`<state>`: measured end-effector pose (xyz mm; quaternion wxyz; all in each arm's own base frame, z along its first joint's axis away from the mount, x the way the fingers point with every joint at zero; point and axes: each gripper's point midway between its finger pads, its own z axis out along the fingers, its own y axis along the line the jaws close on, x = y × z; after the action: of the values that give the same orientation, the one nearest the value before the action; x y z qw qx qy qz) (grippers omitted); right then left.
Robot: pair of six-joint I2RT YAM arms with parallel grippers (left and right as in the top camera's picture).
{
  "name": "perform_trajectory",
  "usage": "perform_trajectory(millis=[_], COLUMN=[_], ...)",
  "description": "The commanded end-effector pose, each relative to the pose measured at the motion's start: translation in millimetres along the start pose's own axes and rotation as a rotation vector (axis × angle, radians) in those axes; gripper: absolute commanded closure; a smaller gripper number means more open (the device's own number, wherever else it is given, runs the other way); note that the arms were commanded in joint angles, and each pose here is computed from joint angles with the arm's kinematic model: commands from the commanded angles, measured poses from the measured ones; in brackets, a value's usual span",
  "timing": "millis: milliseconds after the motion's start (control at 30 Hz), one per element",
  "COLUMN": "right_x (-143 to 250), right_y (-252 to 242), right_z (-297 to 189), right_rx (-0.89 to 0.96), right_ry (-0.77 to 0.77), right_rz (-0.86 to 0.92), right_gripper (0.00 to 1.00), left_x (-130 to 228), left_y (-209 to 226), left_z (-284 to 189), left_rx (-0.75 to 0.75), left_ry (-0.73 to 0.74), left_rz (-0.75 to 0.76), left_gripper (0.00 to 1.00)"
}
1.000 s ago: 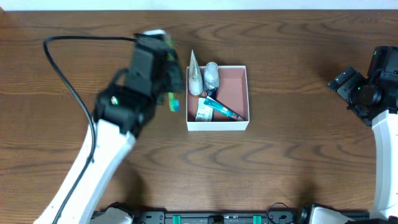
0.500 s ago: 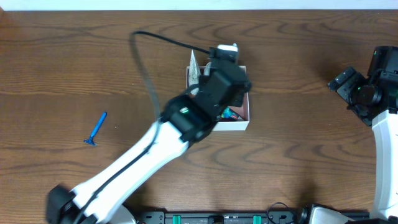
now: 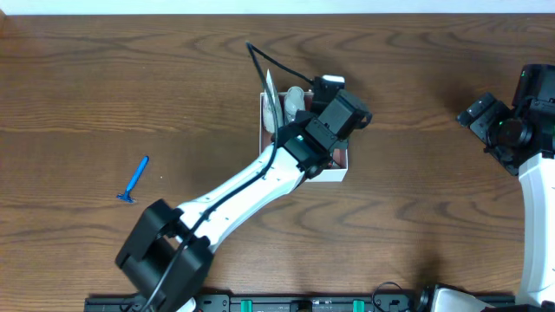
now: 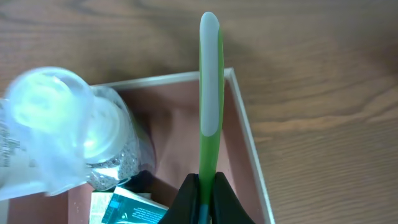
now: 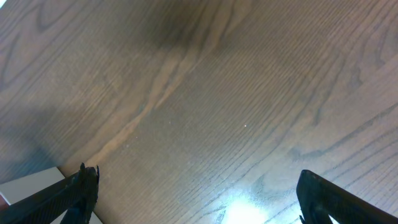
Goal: Pack container
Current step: 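Carry the toothbrush into the box and lower it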
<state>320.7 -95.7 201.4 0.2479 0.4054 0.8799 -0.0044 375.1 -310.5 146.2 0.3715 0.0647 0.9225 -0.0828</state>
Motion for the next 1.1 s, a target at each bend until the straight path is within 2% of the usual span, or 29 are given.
perform_trajectory(millis=[0, 300, 400, 533, 633, 733, 867, 1067], right_x=[-5, -5, -5, -5, -5, -5, -5, -5], right_y=[1, 1, 1, 1, 1, 1, 1, 1], right_z=[-3, -3, -3, -3, -3, -3, -3, -3], right_rx=[-0.005, -0.005, -0.005, -0.005, -0.005, -0.005, -0.005, -0.005], right_ry=[-0.011, -0.011, -0.011, -0.011, -0.011, -0.011, -0.011, -0.011], right_rz=[0.022, 0.022, 0.022, 0.022, 0.022, 0.022, 0.022, 0.022], right_gripper=[0.01, 0.01, 0.01, 0.01, 0.01, 0.01, 0.01, 0.01], left_x=[1, 5, 8, 10, 9, 9, 6, -27], left_y=[5, 4, 5, 6, 6, 6, 6, 6], left_z=[7, 10, 10, 10, 10, 10, 7, -38], left_rx=[-0.037, -0.032, -0.036, -0.04, -0.04, -0.04, -0.038, 0.003], left_ry=[-0.002, 0.014, 0.025, 0.031, 0.031, 0.03, 0.021, -0.051], left_rz=[-0.005, -0.002, -0.008, -0.005, -0.005, -0.005, 0.003, 0.053], left_gripper=[0.94, 0.95, 0.92, 0.84, 0.83, 0.75, 0.73, 0.59])
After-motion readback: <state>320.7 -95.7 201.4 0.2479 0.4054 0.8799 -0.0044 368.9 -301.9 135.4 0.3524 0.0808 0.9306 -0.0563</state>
